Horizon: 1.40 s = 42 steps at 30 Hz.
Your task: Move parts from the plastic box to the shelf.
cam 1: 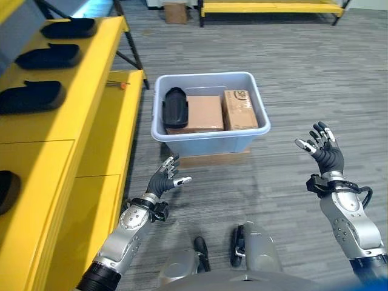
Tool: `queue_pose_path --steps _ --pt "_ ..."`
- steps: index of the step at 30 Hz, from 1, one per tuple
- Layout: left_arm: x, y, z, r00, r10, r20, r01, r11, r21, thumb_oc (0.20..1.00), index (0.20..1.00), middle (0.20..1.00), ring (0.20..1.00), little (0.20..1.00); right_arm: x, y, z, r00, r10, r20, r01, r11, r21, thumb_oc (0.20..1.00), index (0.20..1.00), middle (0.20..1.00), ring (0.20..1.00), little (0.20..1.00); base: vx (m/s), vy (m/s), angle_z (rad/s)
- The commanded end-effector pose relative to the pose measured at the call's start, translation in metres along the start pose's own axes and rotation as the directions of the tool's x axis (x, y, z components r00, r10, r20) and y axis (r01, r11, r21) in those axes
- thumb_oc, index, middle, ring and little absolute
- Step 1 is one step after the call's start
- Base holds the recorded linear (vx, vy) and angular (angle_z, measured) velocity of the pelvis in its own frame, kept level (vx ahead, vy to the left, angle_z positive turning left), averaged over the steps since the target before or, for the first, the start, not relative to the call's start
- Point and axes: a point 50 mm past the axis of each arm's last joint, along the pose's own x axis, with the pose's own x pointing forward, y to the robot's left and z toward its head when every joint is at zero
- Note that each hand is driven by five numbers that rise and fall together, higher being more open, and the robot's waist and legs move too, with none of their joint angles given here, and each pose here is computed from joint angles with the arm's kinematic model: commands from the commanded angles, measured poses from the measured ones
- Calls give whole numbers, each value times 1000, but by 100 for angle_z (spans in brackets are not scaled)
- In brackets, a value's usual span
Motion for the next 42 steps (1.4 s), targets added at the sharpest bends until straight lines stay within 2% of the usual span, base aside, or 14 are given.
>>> queue_pose_path --steps 1,6,8,11,16,19,27,32,37,42 --pt "-5 -13 8 995 -50 84 52 998 -19 1000 1000 1000 1000 1000 5 -6 26 994 19 103 -23 999 33 1000 1000 1000 1000 1000 374 -286 59" --pt "-10 -27 -3 991 -114 75 116 993 -16 1000 1000 1000 1000 1000 -14 -11 14 995 17 96 -19 1000 17 1000 1000 1000 1000 1000 282 -277 92" --pt "-9 -29 -1 989 -122 90 126 991 -40 1000 1000 1000 1000 1000 -9 -6 19 984 36 174 -24 997 -68 1000 1000 1000 1000 1000 101 -219 66" --pt "0 -30 8 984 -142 110 150 987 -64 1000 1000 1000 1000 1000 6 1 28 973 65 221 -43 994 -101 1000 1000 1000 1000 1000 34 -144 10" --pt "7 -38 10 976 -192 108 202 975 -91 1000 1000 1000 1000 1000 15 7 39 957 133 258 -118 990 -72 1000 1000 1000 1000 1000 104 -148 15" --pt "6 -43 11 973 -209 102 217 973 -80 1000 1000 1000 1000 1000 15 7 39 964 141 227 -141 990 -18 1000 1000 1000 1000 1000 180 -164 26" --pt "2 -27 5 987 -127 97 137 985 -107 1000 1000 1000 1000 1000 3 4 18 976 166 140 -165 986 -18 1000 1000 1000 1000 1000 126 -211 10" --pt "-7 -14 -6 997 -63 45 69 989 -134 1000 1000 1000 1000 1000 3 13 8 971 207 116 -209 978 2 1000 1000 1000 1000 1000 165 -19 -60" --pt "-14 -8 -23 1000 -9 -29 4 982 -188 1000 1000 1000 1000 1000 -1 6 9 973 206 100 -206 979 -9 1000 1000 1000 1000 1000 264 154 -47" --pt "-5 -11 -16 998 -68 -10 66 990 -121 1000 1000 1000 1000 1000 -1 -3 16 977 175 123 -172 984 -36 1000 1000 1000 1000 1000 276 316 -50"
